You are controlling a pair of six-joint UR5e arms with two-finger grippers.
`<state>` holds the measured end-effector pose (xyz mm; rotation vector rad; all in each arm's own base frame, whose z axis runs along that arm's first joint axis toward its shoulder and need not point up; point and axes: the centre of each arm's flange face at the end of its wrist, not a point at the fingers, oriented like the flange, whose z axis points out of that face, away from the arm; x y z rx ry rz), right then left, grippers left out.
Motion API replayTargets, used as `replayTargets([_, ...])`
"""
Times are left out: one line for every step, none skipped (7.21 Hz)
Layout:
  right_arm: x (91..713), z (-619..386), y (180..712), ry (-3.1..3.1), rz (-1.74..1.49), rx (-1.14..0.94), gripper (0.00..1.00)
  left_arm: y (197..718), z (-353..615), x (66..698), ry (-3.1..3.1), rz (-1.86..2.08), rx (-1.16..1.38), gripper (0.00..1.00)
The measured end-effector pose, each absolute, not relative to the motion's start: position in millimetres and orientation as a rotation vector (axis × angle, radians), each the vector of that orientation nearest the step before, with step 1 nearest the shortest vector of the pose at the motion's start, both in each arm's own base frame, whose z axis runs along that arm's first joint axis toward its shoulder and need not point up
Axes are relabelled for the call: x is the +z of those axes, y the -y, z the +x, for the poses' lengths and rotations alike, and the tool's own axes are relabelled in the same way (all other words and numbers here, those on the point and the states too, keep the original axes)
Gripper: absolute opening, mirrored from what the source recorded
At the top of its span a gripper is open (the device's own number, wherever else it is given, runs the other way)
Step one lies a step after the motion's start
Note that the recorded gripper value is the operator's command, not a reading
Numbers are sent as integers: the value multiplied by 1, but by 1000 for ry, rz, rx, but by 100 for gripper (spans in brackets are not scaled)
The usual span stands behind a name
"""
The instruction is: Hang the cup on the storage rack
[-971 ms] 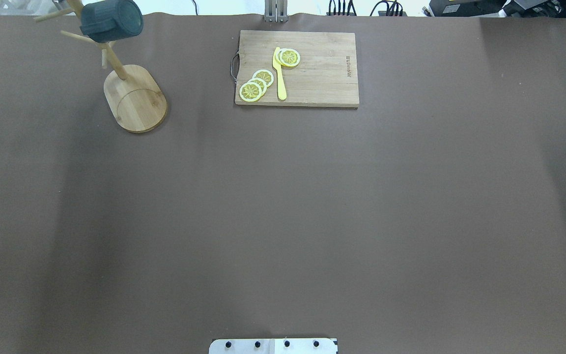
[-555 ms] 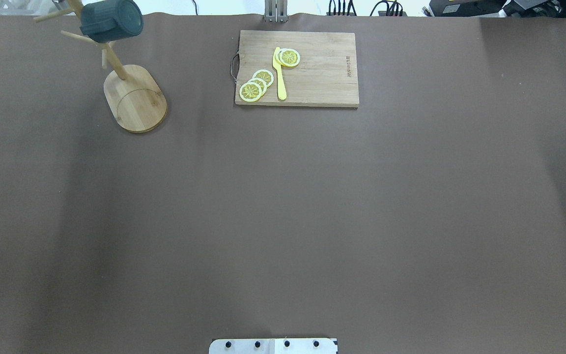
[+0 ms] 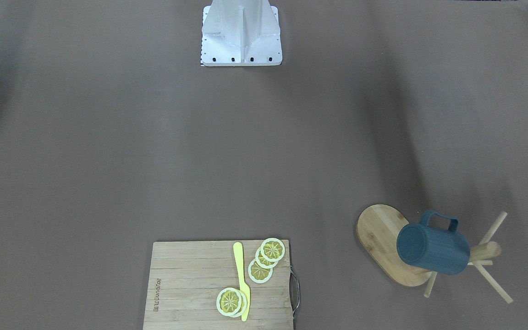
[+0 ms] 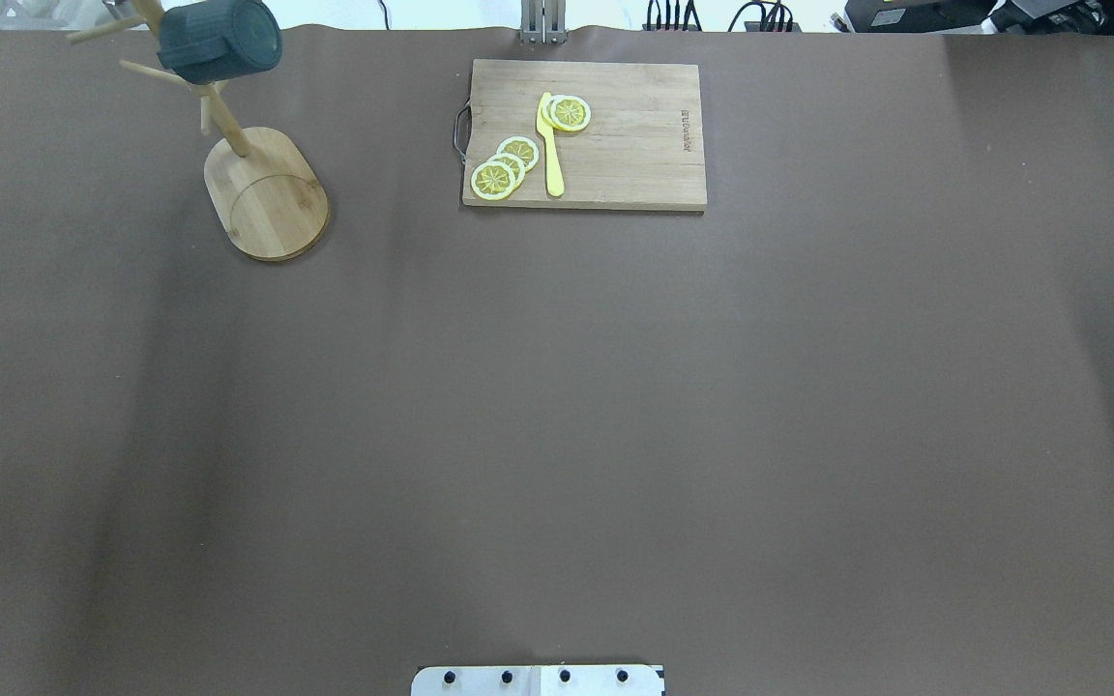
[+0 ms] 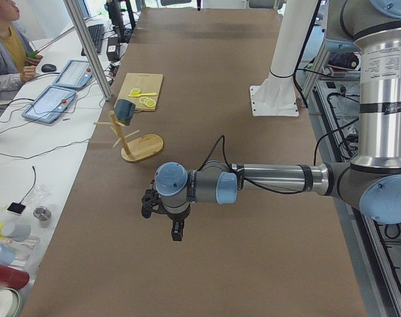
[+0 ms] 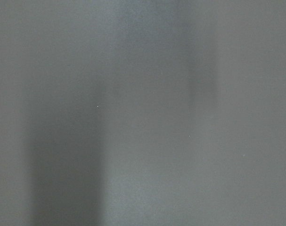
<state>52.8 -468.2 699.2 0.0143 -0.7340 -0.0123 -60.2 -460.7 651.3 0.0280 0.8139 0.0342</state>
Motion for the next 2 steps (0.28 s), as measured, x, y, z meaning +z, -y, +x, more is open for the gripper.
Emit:
replayTargets([700, 53, 467, 734, 12, -12, 100, 463, -60, 649, -815, 33, 36, 98])
replayTargets([700, 53, 466, 734, 13, -11, 100, 464, -60, 646, -817, 37, 37, 98])
